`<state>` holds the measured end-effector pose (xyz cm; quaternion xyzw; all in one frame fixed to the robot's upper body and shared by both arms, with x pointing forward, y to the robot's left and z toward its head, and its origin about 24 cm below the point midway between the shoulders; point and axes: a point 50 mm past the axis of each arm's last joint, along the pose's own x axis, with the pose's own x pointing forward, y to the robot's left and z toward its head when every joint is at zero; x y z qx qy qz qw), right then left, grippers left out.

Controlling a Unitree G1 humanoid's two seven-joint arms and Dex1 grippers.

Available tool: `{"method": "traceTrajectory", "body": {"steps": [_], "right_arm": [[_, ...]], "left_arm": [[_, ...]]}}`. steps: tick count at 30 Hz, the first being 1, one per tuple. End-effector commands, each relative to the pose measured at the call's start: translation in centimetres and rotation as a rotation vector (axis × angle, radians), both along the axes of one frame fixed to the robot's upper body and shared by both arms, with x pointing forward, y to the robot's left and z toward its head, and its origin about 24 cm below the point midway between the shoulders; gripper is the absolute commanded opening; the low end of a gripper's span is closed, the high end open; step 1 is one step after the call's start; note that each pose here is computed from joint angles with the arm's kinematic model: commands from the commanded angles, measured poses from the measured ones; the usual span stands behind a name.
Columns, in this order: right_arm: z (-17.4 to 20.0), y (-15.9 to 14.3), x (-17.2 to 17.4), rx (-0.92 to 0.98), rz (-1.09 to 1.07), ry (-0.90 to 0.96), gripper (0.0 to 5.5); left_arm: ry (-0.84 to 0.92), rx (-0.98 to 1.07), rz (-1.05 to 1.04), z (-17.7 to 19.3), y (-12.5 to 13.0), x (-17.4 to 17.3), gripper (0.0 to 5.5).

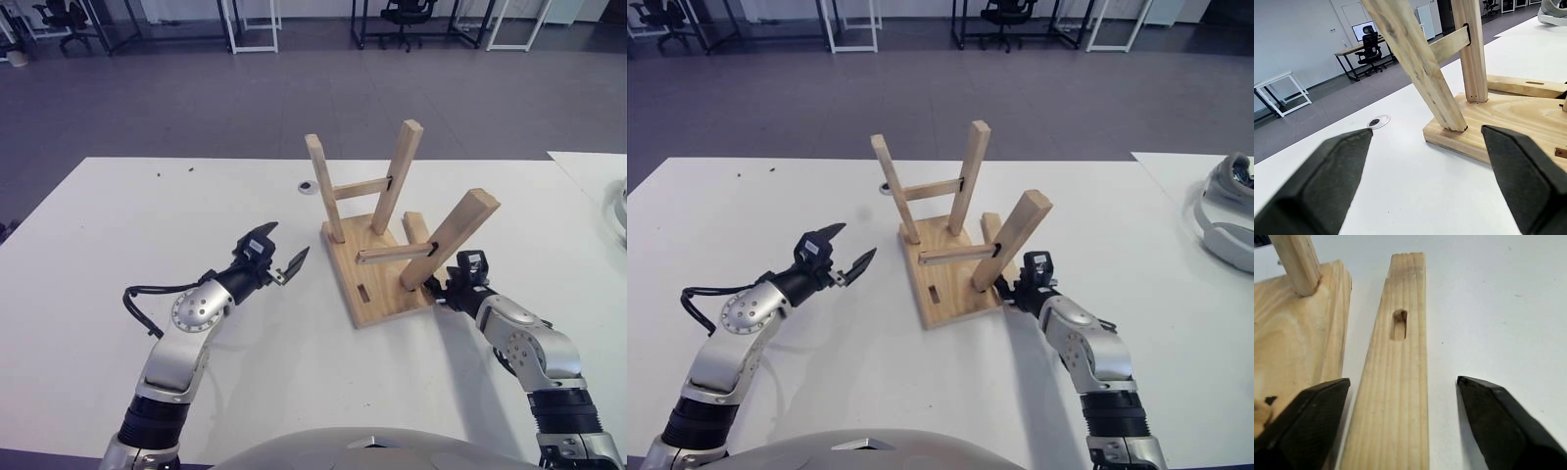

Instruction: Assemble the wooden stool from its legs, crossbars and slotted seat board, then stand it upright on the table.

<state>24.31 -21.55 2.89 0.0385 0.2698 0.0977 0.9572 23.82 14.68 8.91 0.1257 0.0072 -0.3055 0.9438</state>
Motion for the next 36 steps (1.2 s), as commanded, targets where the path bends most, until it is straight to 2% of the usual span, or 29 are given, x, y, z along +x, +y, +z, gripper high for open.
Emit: {"method": "traceTrajectory", "body": {"steps": [1,8,14,15,16,18,19,23,25,27,30,36], "right_arm": [[-0.7,-0.8,-0.5,-0.056,-0.019,0.055,3.27],[-1.7,-3.1,-1.1,-0.211,-0.029,0.127,2.08],[4.5,-6.1,3.3,-0.214,-0.204,-0.300,2.06],[6.6,-6.8,4.1,-0.242,-0.213,-0.406,2.06],[9.8,-6.9,5.2,-0.287,-0.176,-0.549,2.06],[16.7,-4.2,6.6,-0.280,-0.025,-0.848,2.06],[18.9,-2.6,6.7,-0.280,0.051,-0.948,2.06],[26.3,5.2,4.3,-0.337,0.509,-1.267,2.06],[26.7,8.1,3.4,-0.384,0.688,-1.302,2.06],[26.0,9.5,2.7,-0.381,0.775,-1.304,2.06],[25.2,9.6,2.9,-0.387,0.795,-1.285,2.06],[24.5,8.9,3.3,-0.372,0.758,-1.238,2.06]], "left_arm": [[-0.012,0.008,0.006,0.1,-0.1,0.2,4.10],[-0.031,-0.002,0.006,0.6,-0.2,0.5,4.10],[-0.123,-0.283,-0.035,6.3,-1.1,2.3,4.10],[-0.142,-0.377,-0.056,8.0,-1.3,2.8,4.10],[-0.160,-0.617,-0.089,11.0,-1.5,3.6,4.10],[-0.181,-0.964,-0.228,16.7,-1.7,4.4,4.10],[-0.178,-1.045,-0.286,18.4,-1.8,4.6,4.10],[-0.177,-1.136,-0.500,23.5,-3.2,4.3,4.10],[-0.172,-1.105,-0.555,24.3,-3.8,3.9,4.10],[-0.157,-1.090,-0.578,24.3,-4.2,3.7,4.10],[-0.152,-1.094,-0.560,24.1,-3.9,3.9,4.10],[-0.179,-1.083,-0.563,24.0,-3.4,3.8,3.05]]}}
